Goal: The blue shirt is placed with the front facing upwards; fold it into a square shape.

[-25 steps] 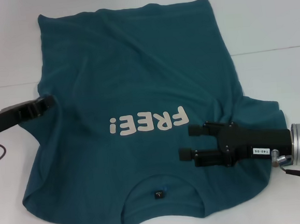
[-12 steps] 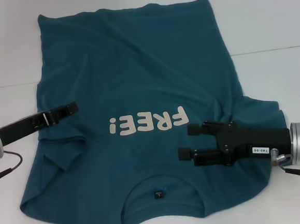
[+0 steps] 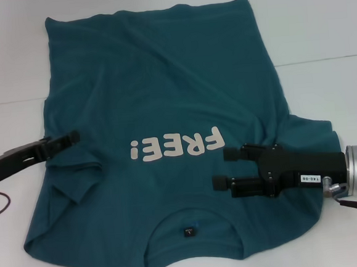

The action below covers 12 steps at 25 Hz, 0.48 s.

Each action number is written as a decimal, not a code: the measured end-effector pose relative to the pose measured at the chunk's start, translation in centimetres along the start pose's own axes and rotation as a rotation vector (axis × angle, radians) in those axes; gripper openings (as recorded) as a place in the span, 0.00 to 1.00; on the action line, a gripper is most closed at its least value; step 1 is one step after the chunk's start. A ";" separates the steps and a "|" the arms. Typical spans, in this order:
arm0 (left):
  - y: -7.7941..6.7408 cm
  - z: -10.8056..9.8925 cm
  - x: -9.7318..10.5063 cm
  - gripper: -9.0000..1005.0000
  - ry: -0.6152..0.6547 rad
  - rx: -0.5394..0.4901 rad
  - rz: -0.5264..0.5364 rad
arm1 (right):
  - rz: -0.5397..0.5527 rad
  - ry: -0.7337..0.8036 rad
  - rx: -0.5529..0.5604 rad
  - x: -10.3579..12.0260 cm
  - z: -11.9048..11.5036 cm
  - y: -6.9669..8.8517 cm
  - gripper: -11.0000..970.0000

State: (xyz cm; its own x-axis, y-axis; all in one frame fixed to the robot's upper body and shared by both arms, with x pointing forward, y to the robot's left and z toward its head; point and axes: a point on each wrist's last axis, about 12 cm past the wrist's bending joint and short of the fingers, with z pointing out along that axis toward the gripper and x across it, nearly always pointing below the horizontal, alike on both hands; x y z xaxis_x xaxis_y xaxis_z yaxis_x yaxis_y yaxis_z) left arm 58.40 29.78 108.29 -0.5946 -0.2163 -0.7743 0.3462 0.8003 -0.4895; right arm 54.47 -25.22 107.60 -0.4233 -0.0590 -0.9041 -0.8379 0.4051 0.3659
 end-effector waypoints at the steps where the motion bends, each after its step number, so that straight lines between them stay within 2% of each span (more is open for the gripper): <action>1: 0.2 0.0 0.0 0.67 -0.004 -0.019 0.000 | 0.002 0.000 0.000 0.0 0.0 0.0 0.97; 6: 1.5 0.2 0.3 0.82 -0.019 -0.131 -0.003 | 0.013 -0.002 0.001 0.0 0.0 0.0 0.97; 12: 1.9 1.1 0.9 0.82 0.008 -0.196 0.018 | 0.017 -0.002 0.000 0.1 0.1 0.0 0.97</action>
State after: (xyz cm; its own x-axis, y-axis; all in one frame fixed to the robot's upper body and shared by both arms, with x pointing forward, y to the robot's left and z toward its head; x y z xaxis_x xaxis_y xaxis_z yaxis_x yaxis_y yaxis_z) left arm 59.30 30.50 106.24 -0.5958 -0.1970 -0.7786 0.2094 0.8978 -0.3873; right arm 54.43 -25.13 107.52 -0.4371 -0.0501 -0.8980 -0.8305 0.4057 0.3816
